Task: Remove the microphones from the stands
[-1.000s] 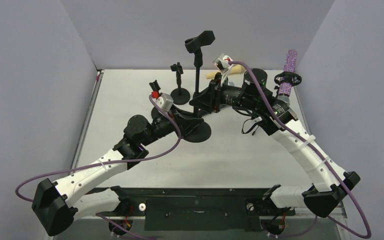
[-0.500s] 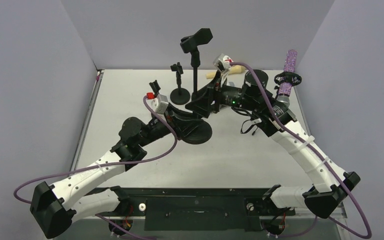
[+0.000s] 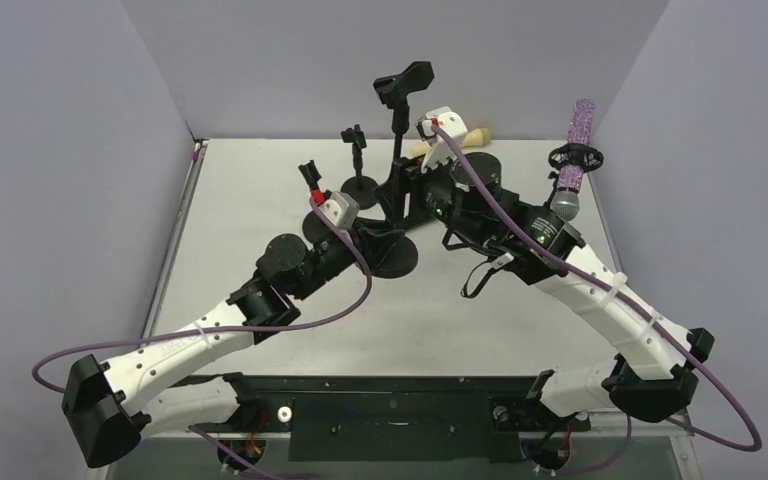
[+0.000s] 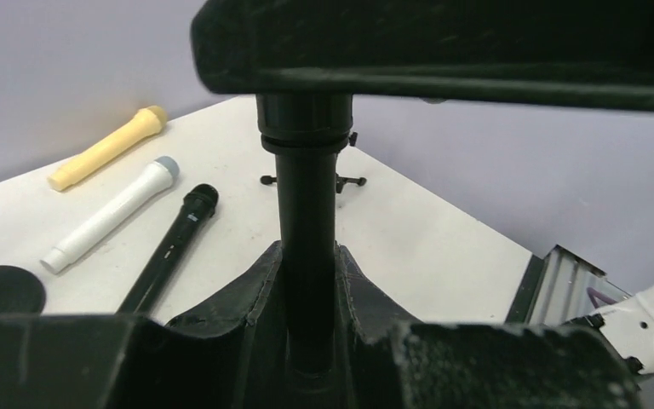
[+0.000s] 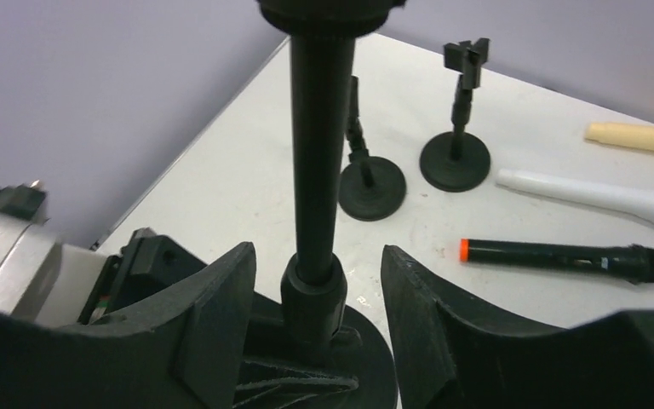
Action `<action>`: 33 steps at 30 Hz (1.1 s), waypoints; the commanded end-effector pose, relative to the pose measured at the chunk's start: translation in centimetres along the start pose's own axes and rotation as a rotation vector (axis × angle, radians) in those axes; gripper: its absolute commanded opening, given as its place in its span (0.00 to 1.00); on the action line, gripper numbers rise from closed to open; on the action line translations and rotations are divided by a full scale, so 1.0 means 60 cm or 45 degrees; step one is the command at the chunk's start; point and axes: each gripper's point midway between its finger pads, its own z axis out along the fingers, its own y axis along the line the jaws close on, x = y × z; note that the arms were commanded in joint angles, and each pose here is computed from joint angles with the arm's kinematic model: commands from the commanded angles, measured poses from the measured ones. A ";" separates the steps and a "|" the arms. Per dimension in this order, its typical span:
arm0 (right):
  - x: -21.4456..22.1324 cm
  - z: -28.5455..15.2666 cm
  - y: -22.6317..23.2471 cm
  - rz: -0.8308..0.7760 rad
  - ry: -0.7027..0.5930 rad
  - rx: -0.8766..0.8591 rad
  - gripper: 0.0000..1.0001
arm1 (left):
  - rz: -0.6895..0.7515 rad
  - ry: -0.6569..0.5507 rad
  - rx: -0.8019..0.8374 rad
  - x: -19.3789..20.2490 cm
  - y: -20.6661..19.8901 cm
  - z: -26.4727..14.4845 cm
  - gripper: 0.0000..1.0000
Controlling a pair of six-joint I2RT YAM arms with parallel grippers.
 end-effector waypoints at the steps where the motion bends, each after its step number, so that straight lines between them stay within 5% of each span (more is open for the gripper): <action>1: -0.003 0.003 -0.035 -0.017 0.002 0.250 0.50 | 0.078 -0.220 -0.047 -0.106 -0.009 0.008 0.00; 12: -0.017 -0.004 -0.030 -0.107 -0.015 0.267 0.12 | 0.083 -0.184 -0.016 -0.089 -0.018 0.005 0.00; 17: -0.015 -0.009 0.010 -0.141 0.005 -0.061 0.05 | 0.050 -0.182 0.137 -0.091 -0.051 -0.005 0.00; 28: -0.002 -0.042 0.089 -0.080 0.013 -0.863 0.07 | -0.060 -0.261 0.531 -0.124 -0.127 -0.047 0.00; 30: -0.013 -0.045 0.098 -0.063 -0.026 -0.940 0.14 | -0.070 -0.269 0.563 -0.127 -0.132 -0.050 0.00; 33: -0.016 -0.040 0.090 -0.037 -0.027 -0.916 0.41 | -0.072 -0.276 0.523 -0.127 -0.121 -0.047 0.00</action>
